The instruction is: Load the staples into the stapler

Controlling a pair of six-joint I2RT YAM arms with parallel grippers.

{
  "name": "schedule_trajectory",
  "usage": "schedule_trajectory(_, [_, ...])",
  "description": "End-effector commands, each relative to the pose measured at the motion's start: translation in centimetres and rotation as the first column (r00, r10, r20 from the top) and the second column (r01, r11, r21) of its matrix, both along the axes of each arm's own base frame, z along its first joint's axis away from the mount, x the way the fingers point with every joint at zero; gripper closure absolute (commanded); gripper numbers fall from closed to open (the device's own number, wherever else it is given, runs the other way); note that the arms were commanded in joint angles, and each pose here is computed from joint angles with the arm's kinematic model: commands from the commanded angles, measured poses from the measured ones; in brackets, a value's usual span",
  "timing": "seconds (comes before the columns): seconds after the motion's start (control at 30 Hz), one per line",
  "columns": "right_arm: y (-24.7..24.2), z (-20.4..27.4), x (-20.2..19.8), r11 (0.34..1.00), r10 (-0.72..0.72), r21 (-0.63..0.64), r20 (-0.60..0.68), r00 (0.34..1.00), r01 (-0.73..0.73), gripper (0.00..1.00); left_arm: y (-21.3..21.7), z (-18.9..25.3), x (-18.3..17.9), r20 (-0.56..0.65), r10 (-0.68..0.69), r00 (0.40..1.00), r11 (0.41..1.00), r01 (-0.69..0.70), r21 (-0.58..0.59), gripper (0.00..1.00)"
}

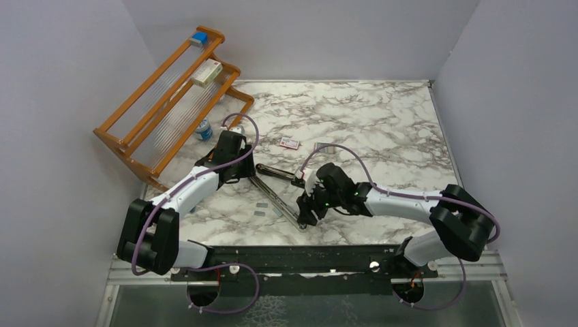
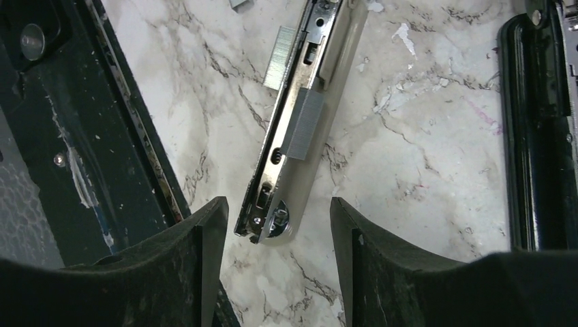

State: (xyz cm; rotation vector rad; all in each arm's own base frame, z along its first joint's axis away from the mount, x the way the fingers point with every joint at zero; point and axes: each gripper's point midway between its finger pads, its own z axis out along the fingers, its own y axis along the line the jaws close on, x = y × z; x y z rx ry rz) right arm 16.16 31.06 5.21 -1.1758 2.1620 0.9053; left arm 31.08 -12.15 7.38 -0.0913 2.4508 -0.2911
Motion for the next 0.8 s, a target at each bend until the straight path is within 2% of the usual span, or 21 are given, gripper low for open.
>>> schedule_trajectory(0.0, [1.6,1.4,-0.3,0.999,0.035,0.031,0.023,0.999,-0.036,0.39,0.3,1.1,0.5,0.032,-0.005,0.999,1.0,0.005,0.023,0.43])
schedule_trajectory(0.3, [0.6,-1.4,0.9,0.984,-0.059,-0.16,0.134,0.989,0.08,0.39,0.9,1.6,0.6,0.044,-0.008,0.999,0.998,0.005,0.056,0.43])
schedule_trajectory(0.6, [0.5,-1.1,2.8,0.974,-0.101,-0.181,0.205,0.974,0.139,0.58,0.9,1.8,0.3,0.045,-0.031,0.998,0.997,0.028,0.068,0.43])
schedule_trajectory(0.77, [1.2,-0.9,4.1,0.972,-0.045,-0.21,0.262,0.964,0.103,0.6,0.8,2.3,0.4,0.054,-0.069,0.996,0.995,0.064,0.082,0.42])
